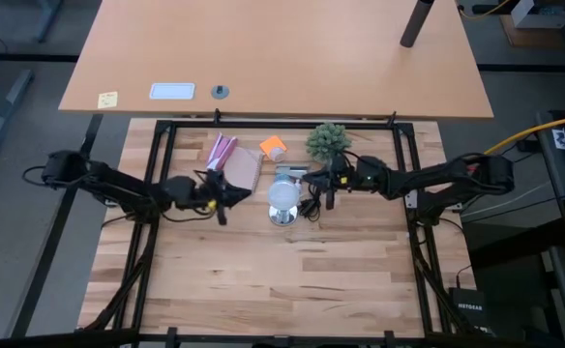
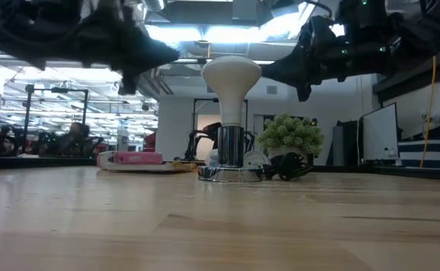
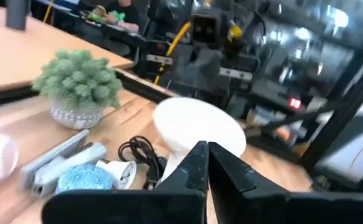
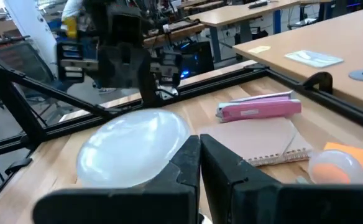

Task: Screw lightbulb
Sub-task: Insert the lightbulb into the silver lamp socket

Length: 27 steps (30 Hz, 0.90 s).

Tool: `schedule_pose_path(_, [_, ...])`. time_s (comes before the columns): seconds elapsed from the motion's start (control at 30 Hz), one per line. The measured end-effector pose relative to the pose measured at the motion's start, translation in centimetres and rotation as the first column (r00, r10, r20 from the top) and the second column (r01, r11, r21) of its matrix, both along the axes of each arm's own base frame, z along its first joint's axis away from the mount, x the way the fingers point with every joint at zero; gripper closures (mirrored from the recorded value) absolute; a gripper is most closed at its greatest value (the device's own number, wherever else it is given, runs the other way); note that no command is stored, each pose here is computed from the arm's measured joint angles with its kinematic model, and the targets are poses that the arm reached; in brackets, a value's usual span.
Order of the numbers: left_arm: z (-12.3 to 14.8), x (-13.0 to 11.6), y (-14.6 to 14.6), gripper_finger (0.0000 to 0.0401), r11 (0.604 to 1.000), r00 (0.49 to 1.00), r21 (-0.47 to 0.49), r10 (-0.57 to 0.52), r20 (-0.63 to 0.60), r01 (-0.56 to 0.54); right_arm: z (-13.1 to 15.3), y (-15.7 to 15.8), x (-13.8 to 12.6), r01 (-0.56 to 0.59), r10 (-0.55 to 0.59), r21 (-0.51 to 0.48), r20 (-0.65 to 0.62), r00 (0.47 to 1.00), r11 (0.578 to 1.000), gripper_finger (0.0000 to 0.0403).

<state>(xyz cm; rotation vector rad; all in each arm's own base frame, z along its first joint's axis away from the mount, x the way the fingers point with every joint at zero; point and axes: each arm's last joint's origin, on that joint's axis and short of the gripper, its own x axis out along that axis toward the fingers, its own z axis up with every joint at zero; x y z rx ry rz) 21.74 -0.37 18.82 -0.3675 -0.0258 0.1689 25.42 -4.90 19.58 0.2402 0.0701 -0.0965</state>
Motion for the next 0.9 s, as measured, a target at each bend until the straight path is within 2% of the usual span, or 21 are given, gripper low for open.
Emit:
schedule_pose_path(0.13, [0.7, 1.7, -0.2, 0.04, 0.996, 1.0, 0.091, -0.009, -0.017, 0.01, -0.6, 0.0, 0.2, -0.016, 0.017, 0.009, -0.026, 1.0, 1.0, 0.0386])
schedule_pose_path(0.37, [-0.4, 2.2, -0.4, 0.0401, 0.999, 0.997, 0.029, -0.045, -0.064, 0.046, -0.6, 0.0, 0.2, -0.027, 0.027, 0.011, -0.025, 0.999, 1.0, 0.0386])
schedule_pose_path(0.7, [-0.8, 4.0, -0.7, 0.0401, 0.995, 0.992, 0.038, -0.088, -0.093, 0.092, -0.6, 0.1, 0.2, -0.038, 0.038, 0.012, -0.025, 0.999, 0.999, 0.0386])
schedule_pose_path(0.9, [-0.9, 4.2, -0.8, 0.0401, 0.994, 0.99, 0.029, -0.107, -0.097, 0.11, -0.6, 0.2, 0.2, -0.086, 0.086, -0.001, -0.026, 0.996, 0.996, 0.0386])
